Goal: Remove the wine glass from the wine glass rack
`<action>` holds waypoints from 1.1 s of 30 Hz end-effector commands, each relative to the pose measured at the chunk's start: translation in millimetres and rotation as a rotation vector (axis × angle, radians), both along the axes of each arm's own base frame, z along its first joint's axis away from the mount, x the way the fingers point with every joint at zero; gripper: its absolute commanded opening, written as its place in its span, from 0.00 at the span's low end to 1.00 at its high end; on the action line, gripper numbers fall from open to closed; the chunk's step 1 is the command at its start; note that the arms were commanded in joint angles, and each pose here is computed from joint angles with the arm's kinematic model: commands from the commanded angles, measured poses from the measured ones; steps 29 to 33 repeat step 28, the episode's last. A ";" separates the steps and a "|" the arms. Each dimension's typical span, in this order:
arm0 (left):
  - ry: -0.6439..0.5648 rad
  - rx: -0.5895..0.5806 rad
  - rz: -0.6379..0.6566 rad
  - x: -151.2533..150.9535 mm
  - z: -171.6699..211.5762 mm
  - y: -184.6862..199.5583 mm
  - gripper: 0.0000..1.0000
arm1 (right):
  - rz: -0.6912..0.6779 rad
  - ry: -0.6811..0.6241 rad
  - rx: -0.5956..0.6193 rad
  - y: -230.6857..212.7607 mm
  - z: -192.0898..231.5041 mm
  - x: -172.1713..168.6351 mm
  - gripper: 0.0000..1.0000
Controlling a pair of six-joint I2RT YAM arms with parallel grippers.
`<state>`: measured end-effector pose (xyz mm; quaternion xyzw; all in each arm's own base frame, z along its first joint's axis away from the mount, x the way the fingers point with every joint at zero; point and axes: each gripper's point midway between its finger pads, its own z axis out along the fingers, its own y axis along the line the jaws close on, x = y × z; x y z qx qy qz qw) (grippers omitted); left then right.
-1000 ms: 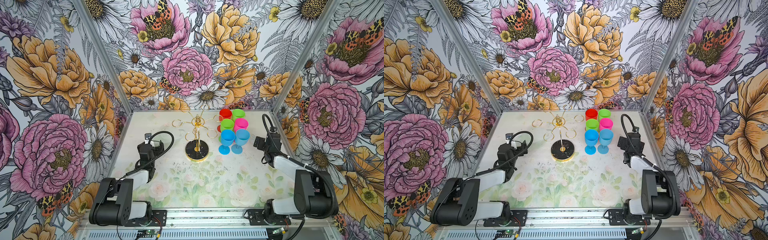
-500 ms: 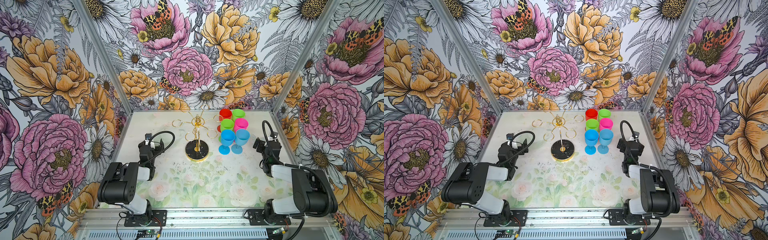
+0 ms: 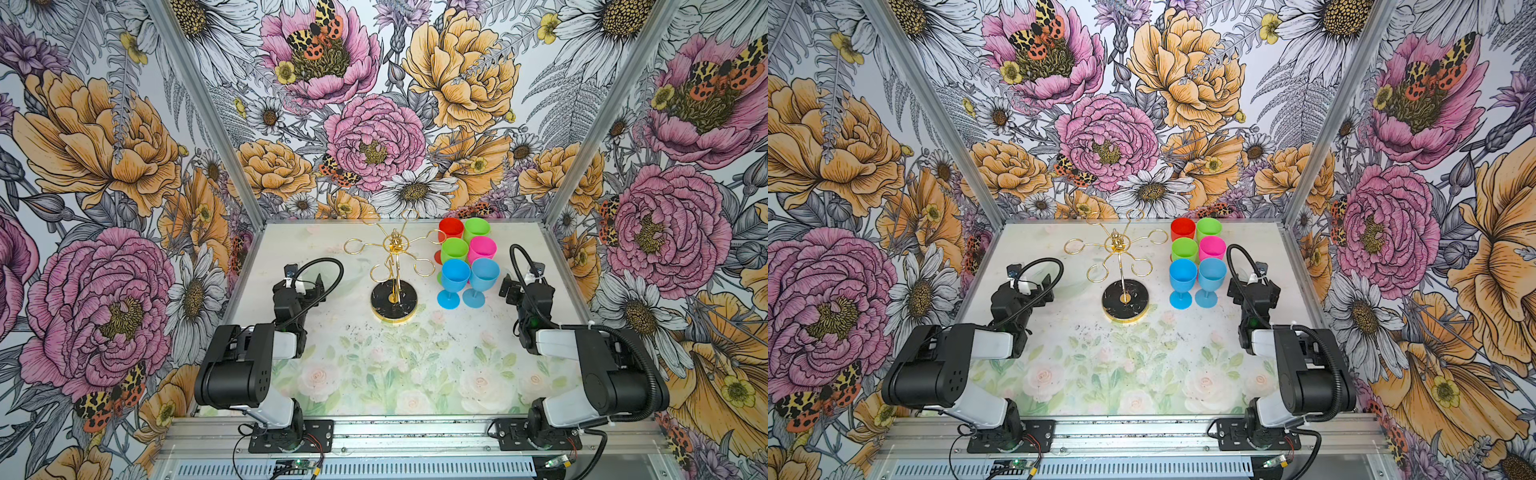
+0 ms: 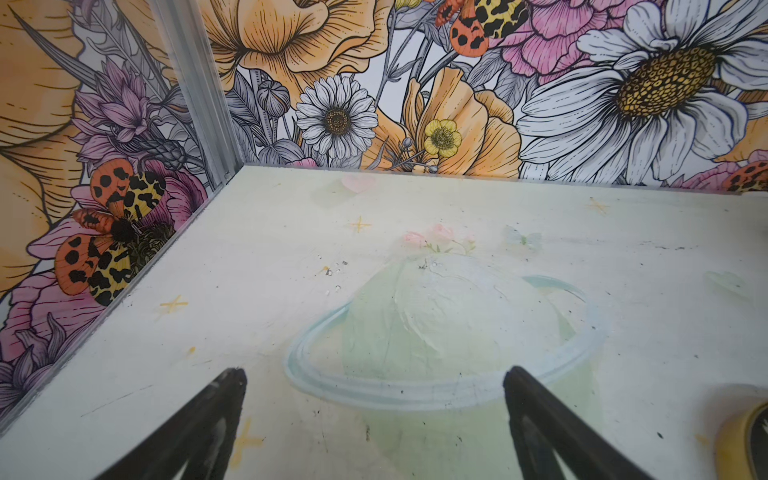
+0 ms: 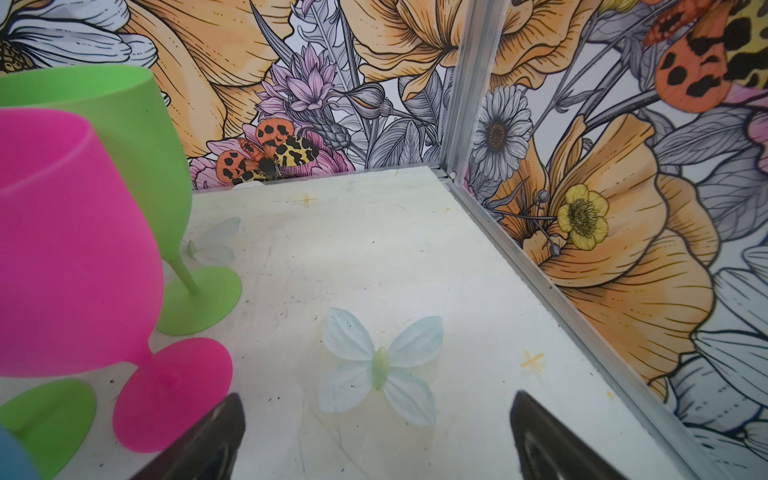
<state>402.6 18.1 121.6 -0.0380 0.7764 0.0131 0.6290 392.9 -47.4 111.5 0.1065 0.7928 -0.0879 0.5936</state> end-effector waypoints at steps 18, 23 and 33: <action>-0.026 -0.032 -0.022 4.0 7.5 -1.4 0.99 | -0.004 -0.053 -0.017 -0.1 5.5 -1.7 1.00; -0.029 -0.036 -0.021 4.4 8.3 -1.0 0.99 | -0.007 -0.033 -0.021 0.1 3.7 1.6 0.99; -0.034 -0.026 0.043 2.5 8.9 6.4 0.99 | -0.007 -0.043 -0.027 0.9 5.2 -0.2 1.00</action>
